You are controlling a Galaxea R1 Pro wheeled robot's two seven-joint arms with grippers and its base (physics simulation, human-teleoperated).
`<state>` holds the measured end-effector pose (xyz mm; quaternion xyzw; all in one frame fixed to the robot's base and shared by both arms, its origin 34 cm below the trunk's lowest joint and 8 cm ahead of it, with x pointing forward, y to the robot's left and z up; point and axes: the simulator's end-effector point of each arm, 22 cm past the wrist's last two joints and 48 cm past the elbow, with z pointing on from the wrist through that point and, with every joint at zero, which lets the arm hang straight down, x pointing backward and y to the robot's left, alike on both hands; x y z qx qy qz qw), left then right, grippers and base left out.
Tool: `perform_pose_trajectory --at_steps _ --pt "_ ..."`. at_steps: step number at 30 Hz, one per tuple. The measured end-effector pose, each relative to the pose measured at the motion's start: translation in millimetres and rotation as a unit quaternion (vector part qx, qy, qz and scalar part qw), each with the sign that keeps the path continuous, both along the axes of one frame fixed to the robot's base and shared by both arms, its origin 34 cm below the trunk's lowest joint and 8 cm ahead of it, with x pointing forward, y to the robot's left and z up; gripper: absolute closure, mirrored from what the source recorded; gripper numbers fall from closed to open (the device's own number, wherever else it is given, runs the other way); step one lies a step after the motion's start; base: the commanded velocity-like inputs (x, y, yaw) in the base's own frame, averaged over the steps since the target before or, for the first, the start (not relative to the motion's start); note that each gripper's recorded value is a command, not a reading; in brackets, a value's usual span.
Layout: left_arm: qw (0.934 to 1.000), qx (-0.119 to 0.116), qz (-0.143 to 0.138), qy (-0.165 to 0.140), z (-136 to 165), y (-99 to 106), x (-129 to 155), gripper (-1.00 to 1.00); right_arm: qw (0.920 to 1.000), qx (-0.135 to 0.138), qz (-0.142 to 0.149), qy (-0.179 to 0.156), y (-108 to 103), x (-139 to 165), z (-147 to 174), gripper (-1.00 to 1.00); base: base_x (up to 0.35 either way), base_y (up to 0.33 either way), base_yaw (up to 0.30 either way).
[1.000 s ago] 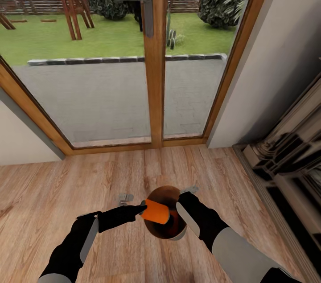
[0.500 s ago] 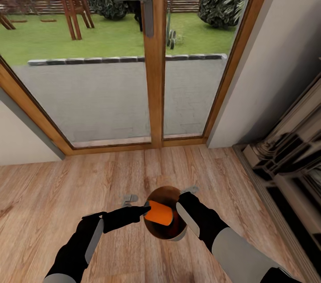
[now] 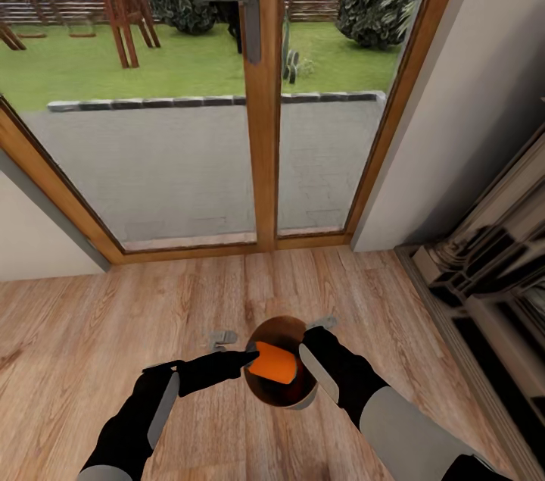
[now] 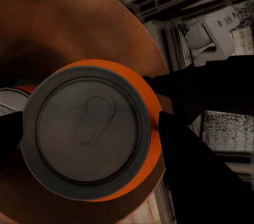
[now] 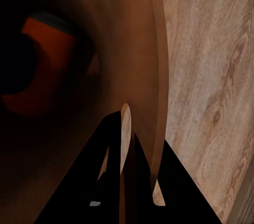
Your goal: Put the three can of soda from the living room inside the tash can in the kitchen.
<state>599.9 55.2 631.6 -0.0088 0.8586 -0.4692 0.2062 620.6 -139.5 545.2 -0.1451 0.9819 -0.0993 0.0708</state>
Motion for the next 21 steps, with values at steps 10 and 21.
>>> perform_pose_trajectory --at_steps 10,21 --pt "1.0000 0.000 0.000 -0.003 1.4 0.1 1.3 -1.00 1.0000 0.000 0.001 0.001 0.6 -0.4 0.1 1.00 0.000 0.000 0.000" --pt "1.0000 0.000 0.000 -0.004 2.1 -0.1 1.8 -1.00 1.0000 0.000 0.001 0.000 0.6 -0.4 0.0 1.00 0.000 0.000 0.000"
